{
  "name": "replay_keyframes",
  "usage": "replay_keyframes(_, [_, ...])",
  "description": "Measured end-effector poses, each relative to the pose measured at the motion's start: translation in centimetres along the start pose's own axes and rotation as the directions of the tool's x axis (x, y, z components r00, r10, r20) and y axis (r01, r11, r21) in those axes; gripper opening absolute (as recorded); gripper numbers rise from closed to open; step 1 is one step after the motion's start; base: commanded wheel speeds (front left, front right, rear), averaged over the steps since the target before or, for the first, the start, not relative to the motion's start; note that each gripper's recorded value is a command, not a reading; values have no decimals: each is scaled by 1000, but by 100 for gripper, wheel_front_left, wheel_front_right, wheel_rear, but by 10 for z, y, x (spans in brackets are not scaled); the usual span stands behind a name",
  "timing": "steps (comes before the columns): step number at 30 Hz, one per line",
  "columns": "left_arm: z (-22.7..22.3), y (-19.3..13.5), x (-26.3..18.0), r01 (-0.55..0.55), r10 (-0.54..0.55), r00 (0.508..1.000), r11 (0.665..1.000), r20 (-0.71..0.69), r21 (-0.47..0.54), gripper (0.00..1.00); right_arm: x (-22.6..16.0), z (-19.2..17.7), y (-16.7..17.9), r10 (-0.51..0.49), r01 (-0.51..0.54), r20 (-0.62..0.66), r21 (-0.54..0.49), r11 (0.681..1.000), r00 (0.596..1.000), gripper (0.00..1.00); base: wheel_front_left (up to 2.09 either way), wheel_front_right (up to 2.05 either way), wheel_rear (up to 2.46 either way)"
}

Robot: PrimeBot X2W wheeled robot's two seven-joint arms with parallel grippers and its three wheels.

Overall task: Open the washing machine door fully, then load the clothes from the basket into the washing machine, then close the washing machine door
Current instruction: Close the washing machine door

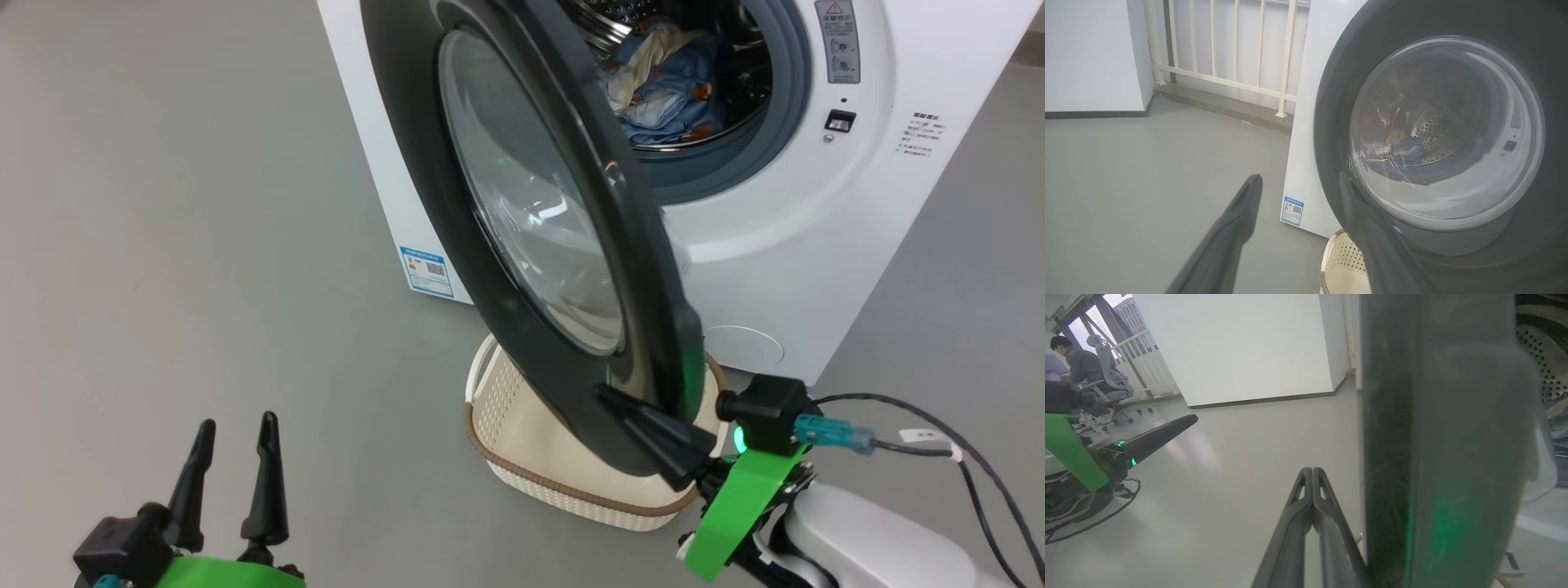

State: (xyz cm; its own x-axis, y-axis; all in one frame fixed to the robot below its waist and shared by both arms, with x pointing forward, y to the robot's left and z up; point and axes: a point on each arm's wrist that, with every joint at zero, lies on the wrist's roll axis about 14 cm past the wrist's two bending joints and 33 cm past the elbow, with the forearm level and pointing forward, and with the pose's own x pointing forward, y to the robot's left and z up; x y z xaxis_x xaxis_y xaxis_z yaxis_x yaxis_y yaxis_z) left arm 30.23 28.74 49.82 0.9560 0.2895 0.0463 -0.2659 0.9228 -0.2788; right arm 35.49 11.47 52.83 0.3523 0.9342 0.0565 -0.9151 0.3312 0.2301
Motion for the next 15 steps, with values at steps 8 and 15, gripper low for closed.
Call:
replay_keyframes(8, [-3, 3, 1, -9, 9, 1000, 1000, -9, 4, 100, -6, 3, -33, -84, 84, 6, -5, 996, 996, 0, 0, 0, 0])
replay_keyframes(15, [-12, -2, 10, 0, 0, 999, 1000, -41, 14, 100, -13, -4, -66, -160, 160, -5, 8, 987, 987, 0, 0, 0, 0])
